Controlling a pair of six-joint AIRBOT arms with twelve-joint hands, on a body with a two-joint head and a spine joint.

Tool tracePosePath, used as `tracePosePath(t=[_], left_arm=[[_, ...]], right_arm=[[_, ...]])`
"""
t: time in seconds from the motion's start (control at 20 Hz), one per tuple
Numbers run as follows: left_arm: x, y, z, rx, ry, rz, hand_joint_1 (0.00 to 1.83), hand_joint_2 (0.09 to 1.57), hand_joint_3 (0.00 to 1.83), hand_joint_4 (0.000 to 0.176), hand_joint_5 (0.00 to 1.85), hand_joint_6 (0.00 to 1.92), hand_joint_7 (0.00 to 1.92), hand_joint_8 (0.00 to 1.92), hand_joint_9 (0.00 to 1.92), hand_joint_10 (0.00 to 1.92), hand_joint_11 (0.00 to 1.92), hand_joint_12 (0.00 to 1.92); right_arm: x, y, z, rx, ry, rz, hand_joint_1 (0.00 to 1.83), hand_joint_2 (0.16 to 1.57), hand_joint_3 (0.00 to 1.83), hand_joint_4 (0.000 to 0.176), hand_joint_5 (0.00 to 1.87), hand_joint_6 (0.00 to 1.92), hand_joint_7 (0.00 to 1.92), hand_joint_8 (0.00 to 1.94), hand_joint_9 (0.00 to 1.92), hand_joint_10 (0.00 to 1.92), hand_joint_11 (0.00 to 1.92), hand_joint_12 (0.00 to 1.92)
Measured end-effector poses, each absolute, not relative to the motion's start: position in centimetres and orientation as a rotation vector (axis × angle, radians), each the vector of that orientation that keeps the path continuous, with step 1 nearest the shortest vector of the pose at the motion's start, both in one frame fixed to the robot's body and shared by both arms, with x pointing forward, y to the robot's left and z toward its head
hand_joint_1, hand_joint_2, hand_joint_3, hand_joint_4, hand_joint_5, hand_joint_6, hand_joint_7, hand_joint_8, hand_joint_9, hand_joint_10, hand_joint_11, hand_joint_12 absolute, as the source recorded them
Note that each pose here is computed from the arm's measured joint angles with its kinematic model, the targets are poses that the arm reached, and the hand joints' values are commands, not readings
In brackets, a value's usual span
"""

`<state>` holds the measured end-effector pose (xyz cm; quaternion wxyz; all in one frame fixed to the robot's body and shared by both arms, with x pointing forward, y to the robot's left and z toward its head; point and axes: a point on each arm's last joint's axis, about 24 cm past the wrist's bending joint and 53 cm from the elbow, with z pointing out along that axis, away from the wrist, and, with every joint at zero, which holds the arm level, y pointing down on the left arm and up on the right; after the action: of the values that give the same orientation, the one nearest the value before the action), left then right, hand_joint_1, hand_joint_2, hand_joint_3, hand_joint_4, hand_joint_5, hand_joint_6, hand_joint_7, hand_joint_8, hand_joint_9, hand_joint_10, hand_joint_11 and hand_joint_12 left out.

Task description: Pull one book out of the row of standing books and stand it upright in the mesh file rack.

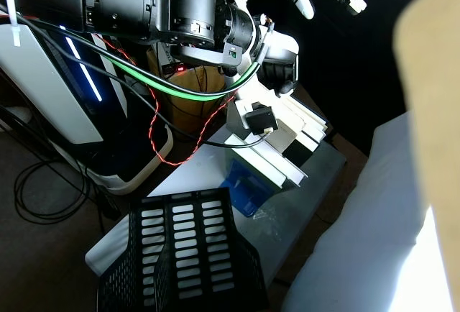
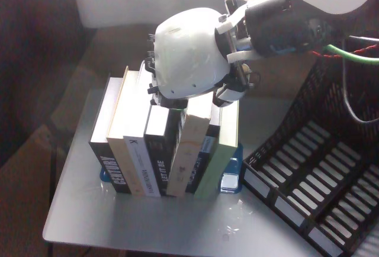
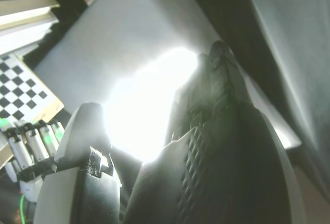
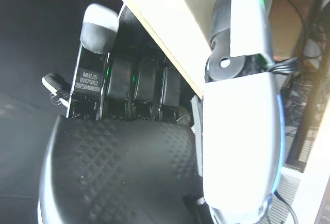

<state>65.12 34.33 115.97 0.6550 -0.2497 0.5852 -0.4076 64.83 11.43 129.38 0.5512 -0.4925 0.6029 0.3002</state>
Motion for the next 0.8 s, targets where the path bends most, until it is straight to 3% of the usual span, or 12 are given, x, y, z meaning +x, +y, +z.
tracePosePath(t=[0.15,0.2,0.3,0.35,0.4,0.45,0.5,0.55,0.6,0.65,0.75,0.8], left_arm=[[65.2,34.1,116.2,-0.567,1.319,-0.933,0.59,1.41,0.00,0.004,0.09,0.01,0.00,0.00,0.00,0.00,0.00,0.00],[65.3,34.0,116.3,-0.564,1.317,-0.937,0.59,1.41,0.00,0.005,0.09,0.01,0.00,0.00,0.00,0.00,0.00,0.00],[65.2,34.0,116.3,-0.562,1.320,-0.938,0.59,1.40,0.00,0.005,0.09,0.01,0.00,0.00,0.00,0.00,0.00,0.00],[65.3,34.0,116.3,-0.560,1.319,-0.937,0.59,1.41,0.00,0.007,0.09,0.00,0.00,0.00,0.00,0.00,0.00,0.00],[65.4,34.1,116.2,-0.561,1.317,-0.936,0.57,1.41,0.00,0.012,0.08,0.00,0.00,0.00,0.00,0.00,0.00,0.00],[65.4,34.2,116.2,-0.568,1.316,-0.934,0.57,1.41,0.00,0.012,0.08,0.00,0.00,0.00,0.00,0.00,0.00,0.00],[65.4,34.2,116.1,-0.567,1.320,-0.935,0.57,1.41,0.00,0.010,0.09,0.00,0.00,0.00,0.00,0.00,0.00,0.00],[65.5,34.1,116.0,-0.564,1.321,-0.936,0.59,1.41,0.00,0.003,0.09,0.00,0.00,0.00,0.00,0.00,0.00,0.00],[65.5,34.1,115.9,-0.565,1.322,-0.936,0.60,1.41,0.00,0.000,0.09,0.00,0.01,0.00,0.00,0.00,0.00,0.00],[65.5,34.1,115.9,-0.567,1.322,-0.937,0.59,1.41,0.00,0.002,0.09,0.00,0.00,0.00,0.00,0.00,0.00,0.00],[65.5,34.1,115.9,-0.566,1.322,-0.939,0.62,1.40,0.00,0.000,0.10,0.01,0.01,0.00,0.00,0.00,0.00,0.00],[65.5,34.1,115.9,-0.567,1.322,-0.939,0.63,1.40,0.00,0.000,0.10,0.01,0.01,0.00,0.00,0.00,0.00,0.00]], right_arm=[[65.3,11.2,129.3,-1.144,1.443,0.699,1.35,1.19,0.01,0.000,0.85,1.08,0.86,1.28,0.70,1.52,0.55,1.90],[65.4,11.2,129.4,-1.138,1.443,0.698,1.35,1.20,0.00,0.000,0.83,1.05,0.82,1.35,0.70,1.58,0.65,1.92],[65.4,11.2,129.5,-1.126,1.448,0.712,1.35,1.18,0.00,0.000,0.85,1.12,0.83,1.23,0.76,1.49,0.59,1.81],[65.3,11.3,129.7,-1.119,1.447,0.727,1.36,1.17,0.00,0.000,0.87,1.03,0.87,1.17,0.83,1.45,0.67,1.75],[65.1,11.4,130.0,-1.117,1.436,0.739,1.25,1.21,0.00,0.000,0.84,0.95,0.78,1.56,1.00,1.83,0.99,1.89],[64.9,11.6,130.4,-1.115,1.415,0.757,1.22,1.23,0.00,0.000,0.81,0.98,0.76,1.64,1.05,1.90,1.06,1.91],[64.6,11.7,130.8,-1.112,1.408,0.778,1.22,1.22,0.00,0.000,0.84,0.96,0.79,1.60,0.92,1.82,0.92,1.92],[64.3,11.9,131.4,-1.101,1.391,0.808,1.23,1.20,0.00,0.000,0.86,0.94,0.85,1.52,0.96,1.76,0.95,1.92],[64.1,12.0,131.8,-1.090,1.381,0.835,1.34,1.17,0.00,0.000,0.83,1.05,0.87,1.24,0.87,1.49,0.78,1.75],[64.0,12.0,132.0,-1.085,1.375,0.844,1.36,1.16,0.00,0.000,0.83,1.04,0.89,1.17,0.87,1.42,0.78,1.68],[64.3,11.9,132.0,-1.100,1.359,0.802,1.27,1.17,0.00,0.000,0.88,0.91,0.90,1.38,0.99,1.62,0.95,1.87],[64.4,11.8,132.0,-1.100,1.359,0.793,1.26,1.16,0.00,0.000,0.92,0.87,0.93,1.38,0.99,1.61,0.92,1.89]])
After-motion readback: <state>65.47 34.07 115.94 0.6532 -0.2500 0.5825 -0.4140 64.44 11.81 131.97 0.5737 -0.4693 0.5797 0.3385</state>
